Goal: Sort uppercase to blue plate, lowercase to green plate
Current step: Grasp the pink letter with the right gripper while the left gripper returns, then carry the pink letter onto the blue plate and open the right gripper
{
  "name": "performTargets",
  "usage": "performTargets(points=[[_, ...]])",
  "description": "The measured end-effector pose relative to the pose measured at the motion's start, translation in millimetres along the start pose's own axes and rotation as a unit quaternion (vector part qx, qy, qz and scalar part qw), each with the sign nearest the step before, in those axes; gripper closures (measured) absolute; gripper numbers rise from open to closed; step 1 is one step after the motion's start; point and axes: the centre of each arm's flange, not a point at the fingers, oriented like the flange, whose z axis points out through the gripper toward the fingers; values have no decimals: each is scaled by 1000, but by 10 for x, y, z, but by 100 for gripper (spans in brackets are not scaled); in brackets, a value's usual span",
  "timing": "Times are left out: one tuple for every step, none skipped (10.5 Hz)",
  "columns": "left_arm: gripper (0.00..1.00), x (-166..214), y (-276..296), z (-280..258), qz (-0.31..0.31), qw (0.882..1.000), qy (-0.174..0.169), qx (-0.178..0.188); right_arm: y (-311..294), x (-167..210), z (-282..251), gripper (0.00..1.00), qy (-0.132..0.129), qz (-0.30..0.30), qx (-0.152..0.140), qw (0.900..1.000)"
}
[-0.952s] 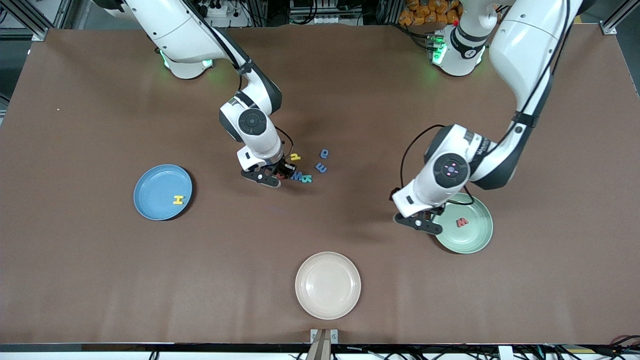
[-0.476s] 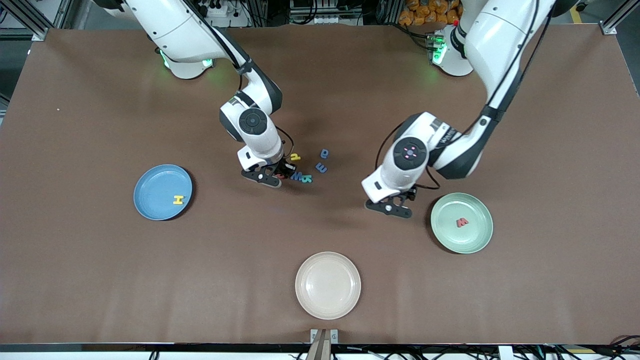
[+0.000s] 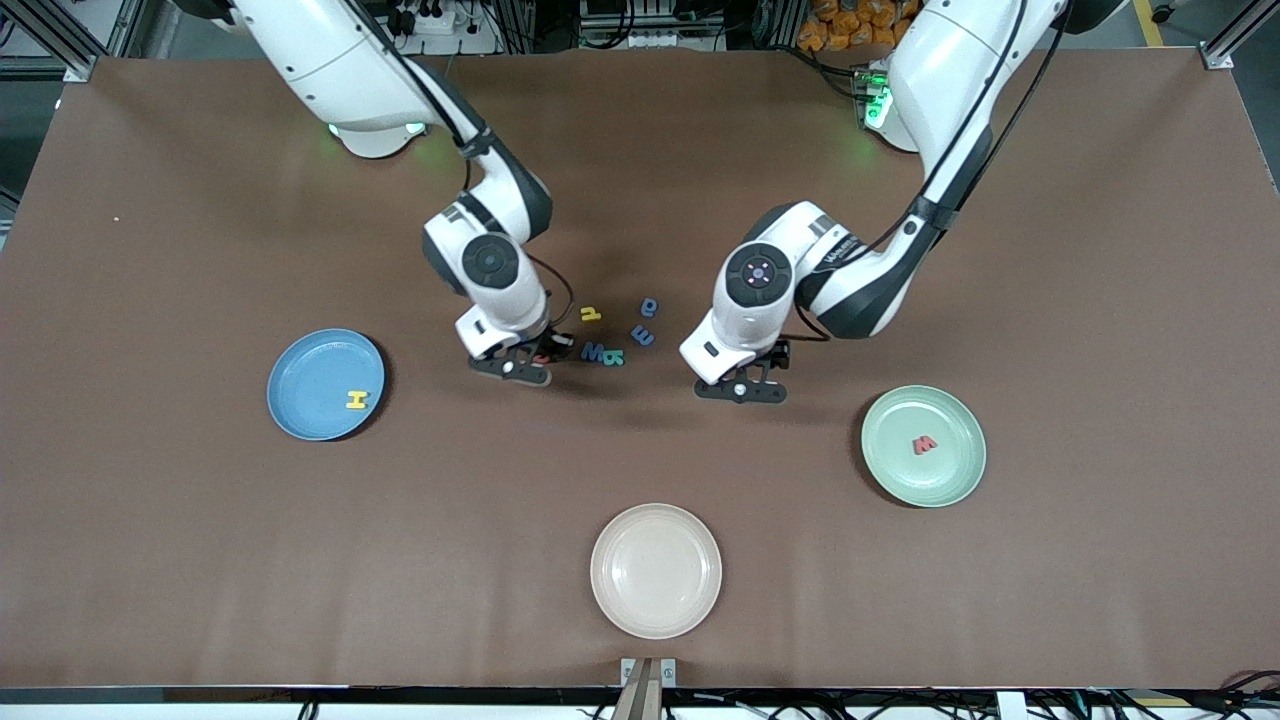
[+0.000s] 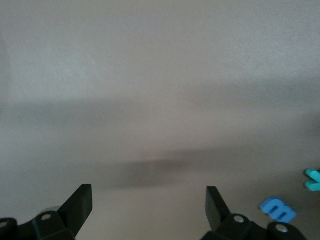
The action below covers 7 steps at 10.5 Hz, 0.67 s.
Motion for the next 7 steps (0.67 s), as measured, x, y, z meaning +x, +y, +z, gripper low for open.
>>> performTargets(points=[[0, -74, 101, 3, -25, 1000, 0, 0, 170, 184, -87, 63, -5, -18, -15, 1000], [0, -155, 207, 9, -59, 998, -3, -1, 383, 386, -190, 63, -8, -40, -29, 999], [0, -244, 323, 19, -96, 995, -6, -3, 616, 555, -266, 63, -12, -64, -42, 997], [0, -339, 456, 46, -133, 991, -9, -3, 878, 711, -301, 63, -19, -90, -56, 994], [0, -436, 631, 98, -174, 985, -11, -4, 1197, 889, -329, 63, -26, -118, -69, 990], [0, -518, 821, 177, -207, 978, -13, -5, 1506, 1046, -346, 63, -32, -142, -79, 986], [0, -571, 975, 273, -233, 972, -16, -4, 1744, 1145, -357, 63, -40, -163, -86, 982]])
